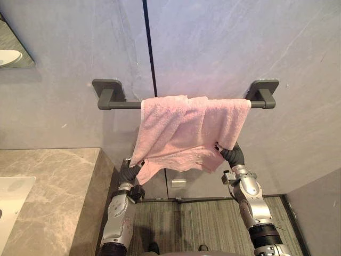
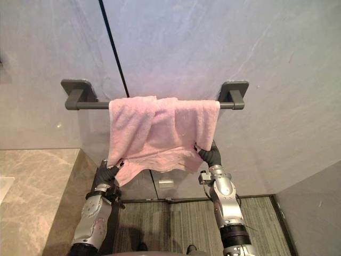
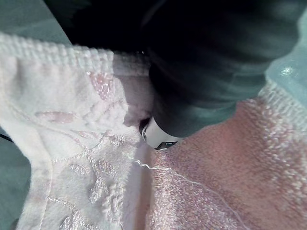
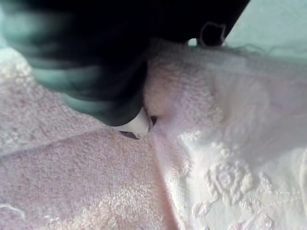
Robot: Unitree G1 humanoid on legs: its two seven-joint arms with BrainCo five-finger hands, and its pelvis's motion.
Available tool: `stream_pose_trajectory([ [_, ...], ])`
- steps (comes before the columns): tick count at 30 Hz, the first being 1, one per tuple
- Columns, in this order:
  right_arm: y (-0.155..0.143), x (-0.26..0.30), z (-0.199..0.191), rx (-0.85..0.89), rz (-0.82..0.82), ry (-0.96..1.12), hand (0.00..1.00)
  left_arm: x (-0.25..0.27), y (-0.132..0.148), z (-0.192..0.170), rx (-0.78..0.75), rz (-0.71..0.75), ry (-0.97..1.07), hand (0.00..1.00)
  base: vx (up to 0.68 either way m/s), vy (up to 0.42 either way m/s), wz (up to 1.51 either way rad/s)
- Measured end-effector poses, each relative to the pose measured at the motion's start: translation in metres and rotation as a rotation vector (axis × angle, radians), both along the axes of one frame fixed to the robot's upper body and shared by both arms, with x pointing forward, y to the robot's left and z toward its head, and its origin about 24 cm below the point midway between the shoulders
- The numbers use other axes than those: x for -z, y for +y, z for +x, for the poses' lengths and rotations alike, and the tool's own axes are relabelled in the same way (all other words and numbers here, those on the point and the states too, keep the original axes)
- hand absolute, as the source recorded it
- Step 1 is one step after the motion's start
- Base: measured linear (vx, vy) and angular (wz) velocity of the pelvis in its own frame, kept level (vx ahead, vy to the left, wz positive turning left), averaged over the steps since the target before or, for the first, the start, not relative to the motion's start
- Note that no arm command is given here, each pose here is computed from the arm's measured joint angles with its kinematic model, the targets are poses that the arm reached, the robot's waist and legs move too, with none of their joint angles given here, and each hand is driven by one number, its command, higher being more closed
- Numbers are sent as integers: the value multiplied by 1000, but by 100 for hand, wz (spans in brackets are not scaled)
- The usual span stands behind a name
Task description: Organize washtable
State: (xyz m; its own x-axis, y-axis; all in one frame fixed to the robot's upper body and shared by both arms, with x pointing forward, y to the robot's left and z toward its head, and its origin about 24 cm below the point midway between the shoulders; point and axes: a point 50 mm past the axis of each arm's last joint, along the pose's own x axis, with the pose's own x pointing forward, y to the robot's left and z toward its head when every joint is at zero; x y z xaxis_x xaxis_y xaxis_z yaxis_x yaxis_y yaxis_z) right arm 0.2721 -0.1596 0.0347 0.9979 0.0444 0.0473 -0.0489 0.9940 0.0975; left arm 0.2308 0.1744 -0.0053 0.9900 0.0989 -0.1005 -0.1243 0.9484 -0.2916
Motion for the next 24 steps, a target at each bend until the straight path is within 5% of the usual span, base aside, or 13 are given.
stream_pose_trajectory([
  [22,7,7,0,2,13,13,100,20,-4,-6,28,6,87,100,-9,-2,1],
  [23,7,7,0,2,13,12,100,21,-5,-6,32,9,91,0,0,0,0],
  [24,7,7,0,2,13,11,0,22,-5,-6,34,9,93,0,0,0,0],
])
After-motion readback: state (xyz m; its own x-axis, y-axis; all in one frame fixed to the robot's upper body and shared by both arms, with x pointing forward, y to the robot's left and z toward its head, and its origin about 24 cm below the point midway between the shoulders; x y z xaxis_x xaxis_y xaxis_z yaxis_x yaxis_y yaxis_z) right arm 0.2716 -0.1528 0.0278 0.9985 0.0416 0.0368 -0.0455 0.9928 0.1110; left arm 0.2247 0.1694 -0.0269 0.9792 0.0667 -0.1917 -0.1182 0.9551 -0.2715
